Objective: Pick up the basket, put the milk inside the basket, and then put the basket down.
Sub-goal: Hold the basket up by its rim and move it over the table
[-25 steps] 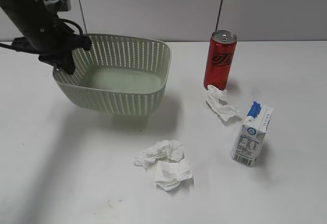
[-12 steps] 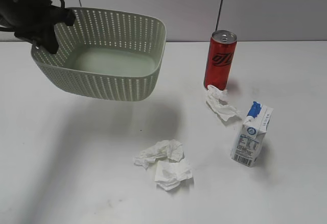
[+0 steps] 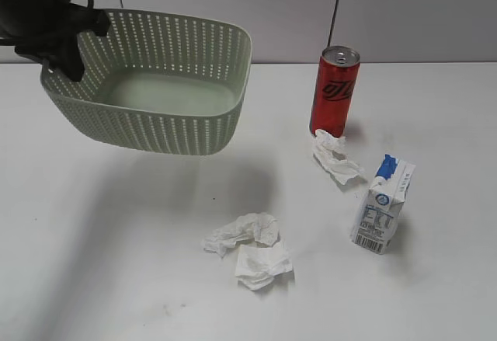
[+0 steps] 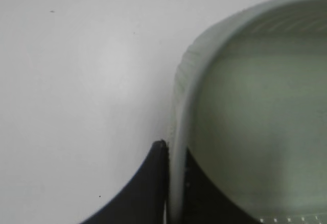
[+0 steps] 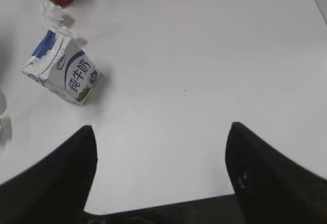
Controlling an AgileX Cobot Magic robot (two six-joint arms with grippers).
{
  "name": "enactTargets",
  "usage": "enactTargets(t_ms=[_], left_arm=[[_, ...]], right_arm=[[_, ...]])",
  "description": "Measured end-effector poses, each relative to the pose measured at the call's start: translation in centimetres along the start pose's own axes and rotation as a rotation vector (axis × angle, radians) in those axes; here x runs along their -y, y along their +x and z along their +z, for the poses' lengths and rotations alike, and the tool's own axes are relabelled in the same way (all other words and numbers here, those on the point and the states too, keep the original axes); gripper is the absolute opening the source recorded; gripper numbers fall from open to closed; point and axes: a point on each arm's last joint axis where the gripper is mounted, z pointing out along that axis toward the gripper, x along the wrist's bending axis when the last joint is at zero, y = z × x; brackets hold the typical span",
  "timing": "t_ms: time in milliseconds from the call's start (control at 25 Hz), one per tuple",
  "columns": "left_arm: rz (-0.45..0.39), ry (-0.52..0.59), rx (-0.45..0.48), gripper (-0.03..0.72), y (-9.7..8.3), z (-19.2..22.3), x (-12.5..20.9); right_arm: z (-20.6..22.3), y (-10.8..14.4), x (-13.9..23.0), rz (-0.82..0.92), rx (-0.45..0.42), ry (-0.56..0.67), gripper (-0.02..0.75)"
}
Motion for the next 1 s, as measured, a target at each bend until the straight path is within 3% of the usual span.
enactTargets(t_ms=[320,640,800,1000], left_arm=[[0.0,-0.003,0.0,0.0,0.0,0.0,0.0],[0.012,-0.016,-0.022,0.0,0.2,0.0,-0.1],[0.015,-0.027,-0.027,0.0,0.2,0.0,-0.3],[0.017,-0.037,-0.029,0.0,0.3,0.0,-0.3]], right_arm=[[5.7,1.5,-5.1,0.07,0.006,0.307,0.591],[12.5,2.4,-6.8,0.194,0.029,0.565,0.591],[14.1,3.7,-6.7,0.264,-0.031,0.618,0.591],[14.8,6.9,-6.7,0.274,-0.078,0.546,0.591]])
